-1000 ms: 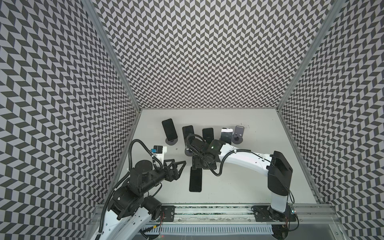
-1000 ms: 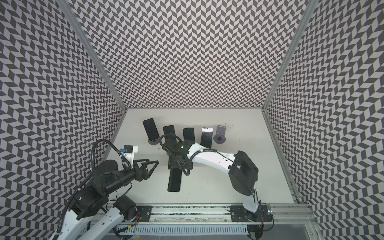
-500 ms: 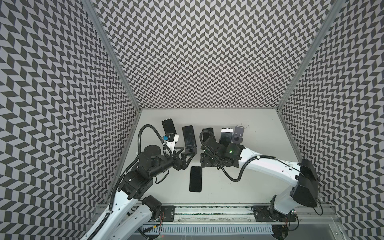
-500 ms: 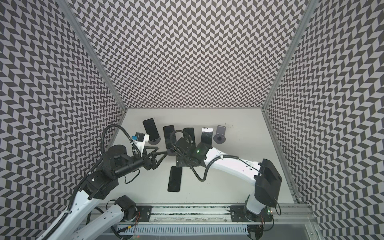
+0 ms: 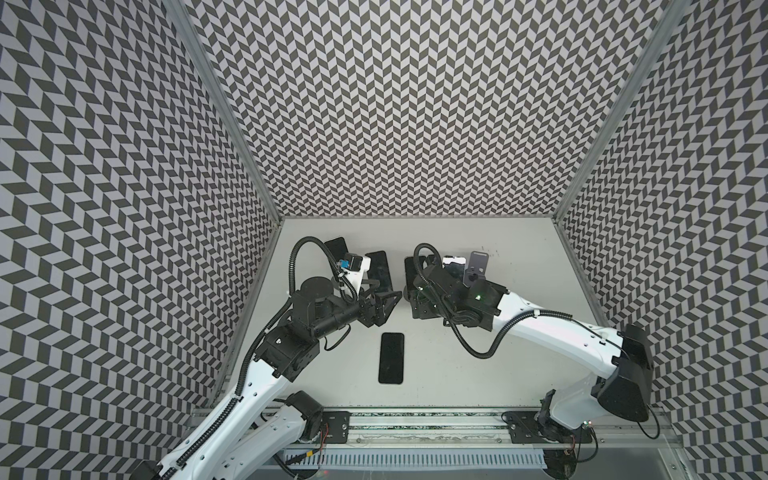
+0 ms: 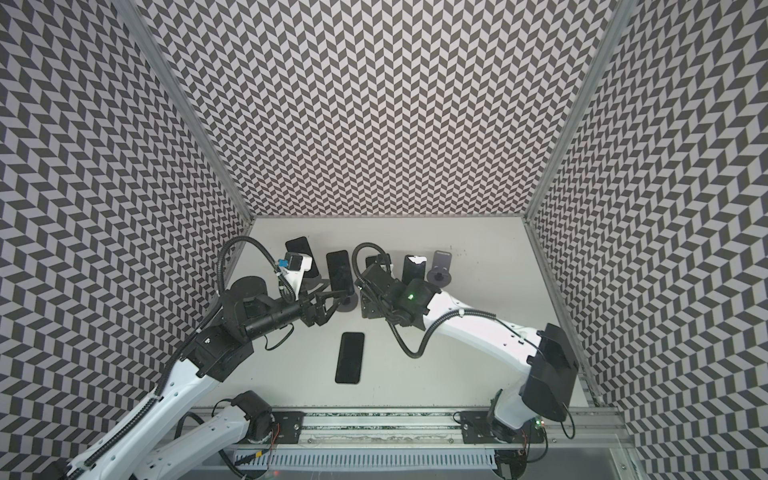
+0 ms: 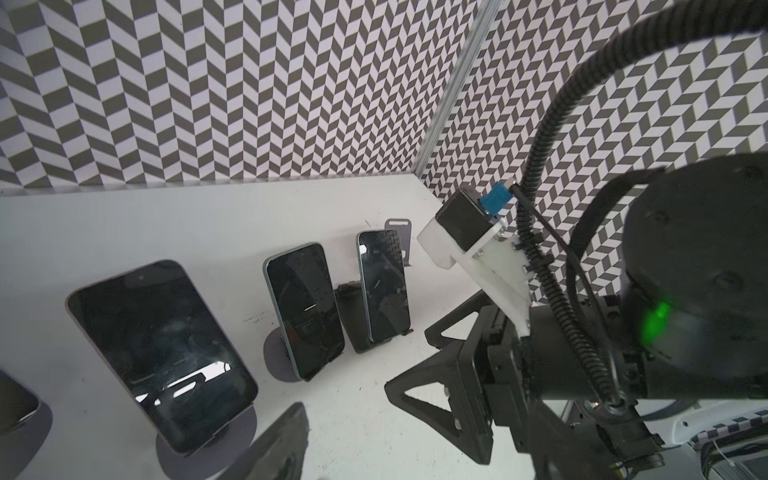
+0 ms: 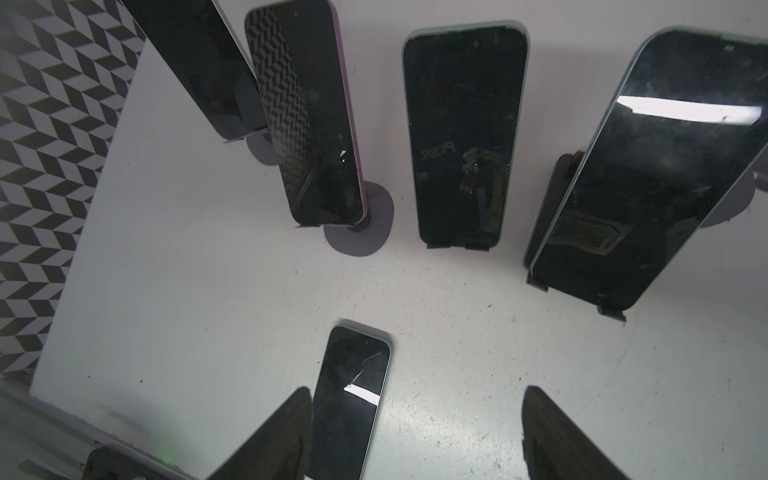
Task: Remove the phone from the phone stand
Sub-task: 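Move both grippers back toward the row of standing phones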
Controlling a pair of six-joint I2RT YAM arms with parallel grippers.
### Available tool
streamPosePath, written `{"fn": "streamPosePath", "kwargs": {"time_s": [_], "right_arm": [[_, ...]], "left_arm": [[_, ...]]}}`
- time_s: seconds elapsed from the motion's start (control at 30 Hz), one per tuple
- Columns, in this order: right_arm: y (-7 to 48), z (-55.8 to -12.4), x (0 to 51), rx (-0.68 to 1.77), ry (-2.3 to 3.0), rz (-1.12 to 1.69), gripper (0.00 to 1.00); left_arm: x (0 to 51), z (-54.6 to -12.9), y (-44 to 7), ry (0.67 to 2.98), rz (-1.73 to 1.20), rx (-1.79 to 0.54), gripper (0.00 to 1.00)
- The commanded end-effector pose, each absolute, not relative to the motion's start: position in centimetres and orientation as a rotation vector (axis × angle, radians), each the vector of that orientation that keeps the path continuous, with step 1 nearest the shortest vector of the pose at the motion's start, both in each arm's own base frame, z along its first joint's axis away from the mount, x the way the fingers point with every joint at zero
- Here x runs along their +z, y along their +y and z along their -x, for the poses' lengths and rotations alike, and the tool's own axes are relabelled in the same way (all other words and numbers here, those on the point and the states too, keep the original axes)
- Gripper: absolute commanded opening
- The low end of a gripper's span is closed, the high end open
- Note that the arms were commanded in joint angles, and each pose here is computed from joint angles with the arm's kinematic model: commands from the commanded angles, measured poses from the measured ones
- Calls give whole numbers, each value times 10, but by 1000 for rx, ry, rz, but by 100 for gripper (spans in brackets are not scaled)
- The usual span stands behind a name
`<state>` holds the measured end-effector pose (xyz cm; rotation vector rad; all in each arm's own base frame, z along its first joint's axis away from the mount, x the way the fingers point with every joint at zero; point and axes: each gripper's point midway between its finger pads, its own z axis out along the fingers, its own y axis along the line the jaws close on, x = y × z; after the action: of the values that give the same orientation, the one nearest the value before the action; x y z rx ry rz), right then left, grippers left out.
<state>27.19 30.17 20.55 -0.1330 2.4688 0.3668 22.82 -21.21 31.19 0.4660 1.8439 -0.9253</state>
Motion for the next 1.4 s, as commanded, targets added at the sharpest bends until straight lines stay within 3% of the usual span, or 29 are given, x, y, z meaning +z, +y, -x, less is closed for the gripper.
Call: {"fn": "streamPosePath", "kwargs": {"time_s": [0.0, 0.2, 0.3, 0.6, 0.87, 1.13, 1.37], "right_arm": [[288, -293, 233, 365, 2353, 105, 77], [261, -317, 264, 375, 2266, 26, 77], [250, -324, 282, 402, 2222, -10, 100], [233, -344, 291, 593, 2190, -73, 99], [219, -366, 268, 446, 2258, -119, 100], [208, -381, 240, 258, 2352, -202, 94], [216, -384, 228, 284, 2381, -206, 94]], "left_arm": [[334, -230, -220, 1732, -512, -937, 83], [332, -237, -230, 1705, -557, -940, 83], [332, -240, -236, 1700, -569, -942, 83], [330, -249, -251, 1657, -634, -938, 85], [321, -266, -260, 1671, -632, -910, 89], [303, -276, -269, 1705, -665, -902, 94], [292, -283, -276, 1712, -717, -875, 100]]}}
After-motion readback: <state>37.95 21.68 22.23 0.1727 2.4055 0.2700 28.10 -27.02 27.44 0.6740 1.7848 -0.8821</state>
